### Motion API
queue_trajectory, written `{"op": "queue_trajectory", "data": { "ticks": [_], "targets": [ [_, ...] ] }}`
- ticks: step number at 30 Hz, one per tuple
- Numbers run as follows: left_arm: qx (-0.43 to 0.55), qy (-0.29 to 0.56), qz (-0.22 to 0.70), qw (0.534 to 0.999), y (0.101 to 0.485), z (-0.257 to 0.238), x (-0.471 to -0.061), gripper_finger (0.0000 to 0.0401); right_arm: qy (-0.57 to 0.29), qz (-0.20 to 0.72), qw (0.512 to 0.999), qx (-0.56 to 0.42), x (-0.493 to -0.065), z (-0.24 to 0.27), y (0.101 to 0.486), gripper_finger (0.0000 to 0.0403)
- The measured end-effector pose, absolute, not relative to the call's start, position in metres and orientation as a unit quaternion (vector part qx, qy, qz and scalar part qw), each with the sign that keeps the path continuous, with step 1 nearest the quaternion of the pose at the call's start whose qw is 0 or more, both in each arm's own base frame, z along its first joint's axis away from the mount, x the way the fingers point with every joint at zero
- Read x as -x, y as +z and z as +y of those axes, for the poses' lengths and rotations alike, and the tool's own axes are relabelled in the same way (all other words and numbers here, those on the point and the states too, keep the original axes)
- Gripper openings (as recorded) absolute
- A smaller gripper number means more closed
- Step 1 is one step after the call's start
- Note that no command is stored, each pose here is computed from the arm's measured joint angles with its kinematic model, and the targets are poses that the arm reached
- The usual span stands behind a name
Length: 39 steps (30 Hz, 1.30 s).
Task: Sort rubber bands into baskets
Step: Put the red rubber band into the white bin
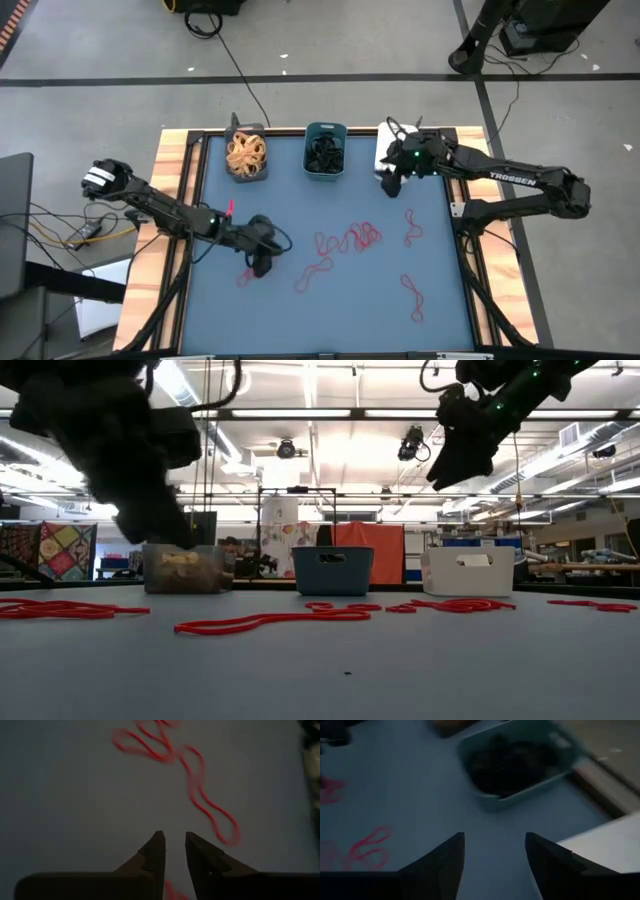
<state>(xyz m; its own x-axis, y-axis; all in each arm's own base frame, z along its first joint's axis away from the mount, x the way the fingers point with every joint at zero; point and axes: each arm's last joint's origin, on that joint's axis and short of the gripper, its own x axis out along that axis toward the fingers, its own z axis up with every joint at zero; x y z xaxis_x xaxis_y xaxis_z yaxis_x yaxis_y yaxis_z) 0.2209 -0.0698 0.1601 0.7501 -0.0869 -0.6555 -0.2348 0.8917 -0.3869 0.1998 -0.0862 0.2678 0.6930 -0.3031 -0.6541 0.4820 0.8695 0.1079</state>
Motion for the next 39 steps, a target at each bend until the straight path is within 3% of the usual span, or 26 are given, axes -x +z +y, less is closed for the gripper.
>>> {"op": "queue_trajectory", "data": {
  "ticks": [5,11,24,39],
  "targets": [
    [0.247,0.007,0.411,0.878,0.154,-0.085,-0.209,0.0078,-0.18,0.332,0.915,-0.139,-0.216,-0.068,0.262,0.0209],
    [0.233,0.094,0.482,0.839,0.141,-0.086,-0.19,0.0078,-0.155,0.336,0.923,-0.109,-0.236,-0.049,0.253,0.0199],
    [0.218,0.141,0.469,0.845,0.139,-0.083,-0.187,0.0078,-0.142,0.374,0.912,-0.094,-0.257,-0.04,0.229,0.0178],
    [0.21,0.161,0.477,0.838,0.127,-0.086,-0.19,0.0086,-0.129,0.377,0.913,-0.09,-0.259,-0.034,0.227,0.0166]
  ]
}}
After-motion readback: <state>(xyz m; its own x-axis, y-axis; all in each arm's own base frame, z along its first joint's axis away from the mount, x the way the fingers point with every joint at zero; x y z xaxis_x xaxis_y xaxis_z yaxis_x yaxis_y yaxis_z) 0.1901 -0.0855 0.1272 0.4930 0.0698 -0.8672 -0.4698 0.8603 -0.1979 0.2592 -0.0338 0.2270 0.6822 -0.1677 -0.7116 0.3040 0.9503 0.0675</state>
